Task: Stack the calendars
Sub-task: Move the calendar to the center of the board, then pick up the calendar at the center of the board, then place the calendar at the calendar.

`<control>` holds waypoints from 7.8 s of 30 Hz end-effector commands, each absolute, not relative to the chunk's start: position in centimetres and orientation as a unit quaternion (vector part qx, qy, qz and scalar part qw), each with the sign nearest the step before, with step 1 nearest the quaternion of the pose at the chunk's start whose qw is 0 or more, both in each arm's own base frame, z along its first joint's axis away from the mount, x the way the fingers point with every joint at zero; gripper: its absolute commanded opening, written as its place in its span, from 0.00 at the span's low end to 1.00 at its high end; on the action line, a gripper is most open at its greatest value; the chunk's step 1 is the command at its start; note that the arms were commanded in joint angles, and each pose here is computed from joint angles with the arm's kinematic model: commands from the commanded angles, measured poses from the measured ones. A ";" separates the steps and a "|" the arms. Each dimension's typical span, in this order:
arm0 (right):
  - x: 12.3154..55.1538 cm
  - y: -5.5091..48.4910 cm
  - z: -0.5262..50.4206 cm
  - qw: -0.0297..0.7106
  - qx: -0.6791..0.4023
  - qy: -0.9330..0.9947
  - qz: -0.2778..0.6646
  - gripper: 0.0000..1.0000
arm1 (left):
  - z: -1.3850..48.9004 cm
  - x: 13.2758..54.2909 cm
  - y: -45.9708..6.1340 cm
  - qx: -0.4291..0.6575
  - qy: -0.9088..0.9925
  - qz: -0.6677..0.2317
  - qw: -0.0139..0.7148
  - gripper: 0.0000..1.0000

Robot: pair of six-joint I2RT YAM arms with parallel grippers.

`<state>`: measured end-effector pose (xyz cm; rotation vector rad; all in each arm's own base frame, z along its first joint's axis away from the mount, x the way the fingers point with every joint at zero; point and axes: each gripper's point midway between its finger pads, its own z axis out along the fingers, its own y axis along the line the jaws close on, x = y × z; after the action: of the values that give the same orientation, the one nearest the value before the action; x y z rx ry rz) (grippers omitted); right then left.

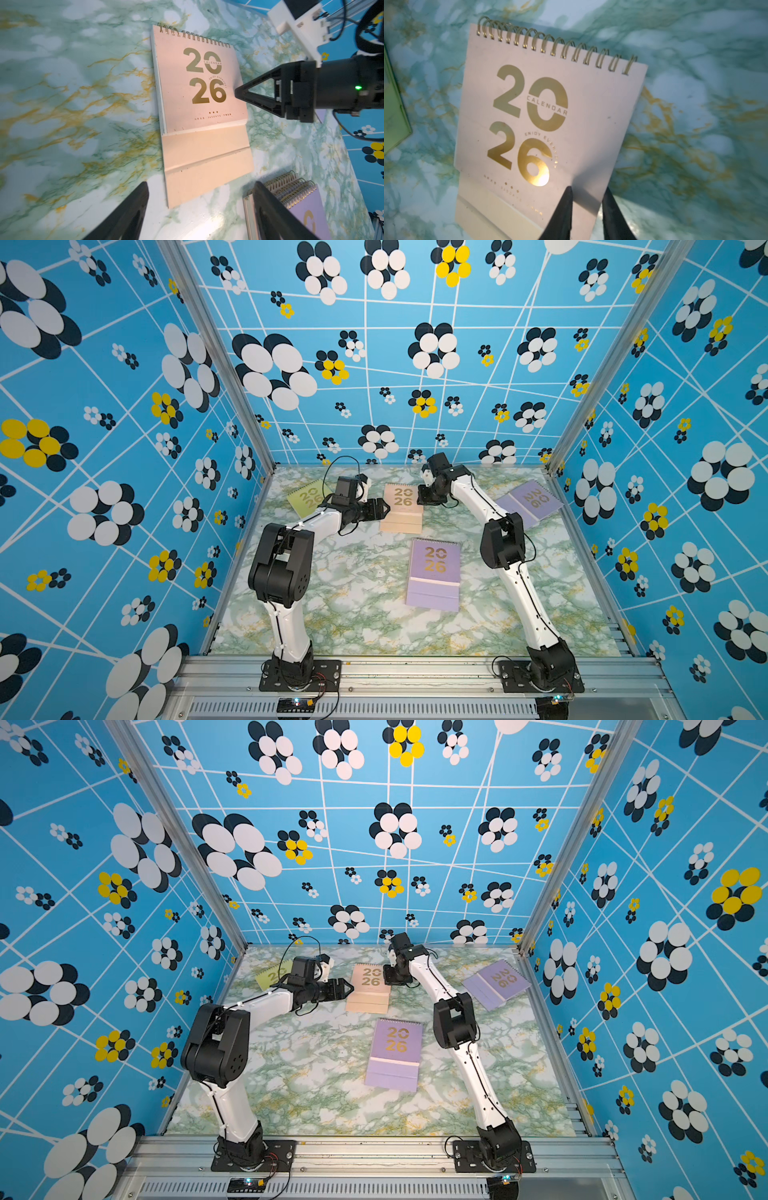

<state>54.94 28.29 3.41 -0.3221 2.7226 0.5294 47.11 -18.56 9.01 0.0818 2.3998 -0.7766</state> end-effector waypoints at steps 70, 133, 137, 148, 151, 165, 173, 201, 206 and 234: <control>49.8 39.0 3.5 0.116 -0.080 0.943 0.301 0.58 | 2.7 44.4 -14.2 -0.063 0.930 -0.275 0.233 0.76; 46.9 42.9 4.8 0.085 -0.120 0.916 0.374 0.55 | 10.2 45.1 -17.0 -0.006 0.878 -0.389 0.280 0.50; 46.6 43.3 5.0 0.084 -0.126 0.912 0.381 0.55 | 10.0 45.1 -17.0 -0.007 0.877 -0.390 0.282 0.49; 45.9 44.3 5.2 0.066 -0.128 0.902 0.407 0.53 | 11.9 45.0 -17.0 0.000 0.859 -0.402 0.317 0.64; 45.7 44.6 5.3 0.065 -0.129 0.900 0.410 0.53 | 11.8 44.9 -17.0 0.000 0.859 -0.402 0.316 0.65; 44.6 45.7 5.6 0.046 -0.139 0.887 0.438 0.52 | 13.3 44.7 -18.0 0.004 0.819 -0.468 0.331 0.59; 44.4 46.0 5.8 0.044 -0.144 0.883 0.445 0.52 | 13.8 44.4 -18.4 0.017 0.807 -0.491 0.327 0.55; 45.4 43.9 6.3 0.076 -0.145 0.902 0.399 0.52 | 13.4 44.3 -16.6 0.002 0.828 -0.458 0.324 0.07; 45.7 42.9 6.8 0.078 -0.140 0.906 0.392 0.53 | 13.7 44.4 -16.0 0.000 0.829 -0.451 0.330 0.00; 45.4 32.9 25.1 0.297 -0.178 0.820 0.455 0.65 | 23.4 45.2 -15.3 0.030 0.679 -0.625 0.383 0.00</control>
<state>45.66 33.08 21.11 -0.3870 2.3596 1.1399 45.67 -14.62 20.10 -0.0594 1.8293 -1.5727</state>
